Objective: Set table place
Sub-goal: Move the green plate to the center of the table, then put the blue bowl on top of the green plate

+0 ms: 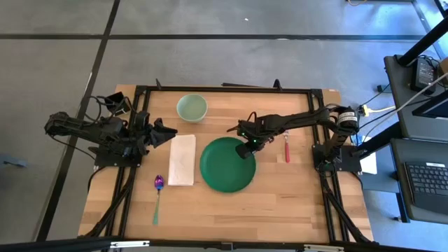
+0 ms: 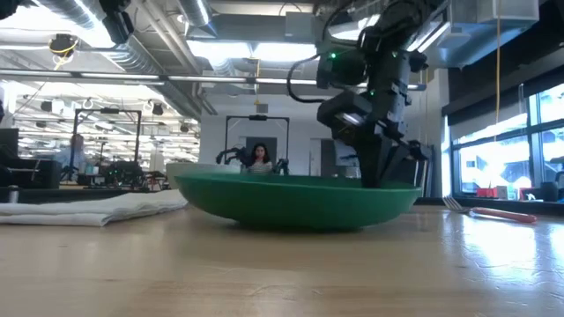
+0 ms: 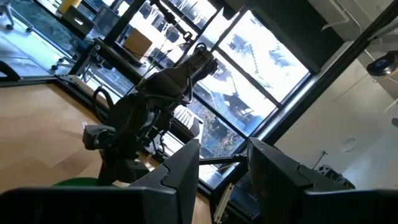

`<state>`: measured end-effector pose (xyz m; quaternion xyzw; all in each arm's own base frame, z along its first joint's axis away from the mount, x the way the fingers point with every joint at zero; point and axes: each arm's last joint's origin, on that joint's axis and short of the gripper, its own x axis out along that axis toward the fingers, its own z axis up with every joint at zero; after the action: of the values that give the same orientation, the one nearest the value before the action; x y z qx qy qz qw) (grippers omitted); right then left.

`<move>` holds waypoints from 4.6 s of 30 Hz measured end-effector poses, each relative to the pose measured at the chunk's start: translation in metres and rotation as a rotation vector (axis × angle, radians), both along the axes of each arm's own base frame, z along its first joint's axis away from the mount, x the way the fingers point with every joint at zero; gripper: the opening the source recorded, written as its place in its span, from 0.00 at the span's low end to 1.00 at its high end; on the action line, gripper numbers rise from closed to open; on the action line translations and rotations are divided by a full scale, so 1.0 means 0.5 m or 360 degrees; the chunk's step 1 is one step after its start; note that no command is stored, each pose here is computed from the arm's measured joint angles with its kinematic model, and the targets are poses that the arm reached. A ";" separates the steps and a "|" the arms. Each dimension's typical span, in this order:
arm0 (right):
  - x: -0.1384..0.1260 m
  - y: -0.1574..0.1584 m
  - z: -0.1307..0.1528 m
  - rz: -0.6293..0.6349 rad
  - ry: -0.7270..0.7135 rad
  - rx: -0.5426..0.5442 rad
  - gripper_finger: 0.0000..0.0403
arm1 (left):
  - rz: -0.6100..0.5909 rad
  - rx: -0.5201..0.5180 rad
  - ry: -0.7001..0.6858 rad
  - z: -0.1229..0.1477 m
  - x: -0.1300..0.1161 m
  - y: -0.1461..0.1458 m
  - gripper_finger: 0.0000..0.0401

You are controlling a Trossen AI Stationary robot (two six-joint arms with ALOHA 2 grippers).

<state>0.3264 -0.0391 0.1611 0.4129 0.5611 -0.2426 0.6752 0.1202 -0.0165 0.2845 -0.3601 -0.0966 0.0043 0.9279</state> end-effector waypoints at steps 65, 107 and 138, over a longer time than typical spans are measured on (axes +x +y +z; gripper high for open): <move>0.069 0.142 0.542 0.0596 -0.1014 -0.0322 0.33 | 0.0003 0.0287 0.1624 -0.037 0.190 0.216 0.32; 0.064 0.197 0.539 0.0748 -0.1016 -0.0451 0.33 | -0.0098 0.0428 0.2537 -0.132 0.303 0.272 0.01; -0.008 0.211 0.653 0.0901 -0.1334 -0.0558 0.25 | -0.0454 0.0832 0.2319 -0.012 0.470 -0.085 0.00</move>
<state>0.3223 0.0663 0.4876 0.1879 0.2839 0.0445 0.9392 0.3553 -0.0592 0.2786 -0.0454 0.5854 0.0972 0.8036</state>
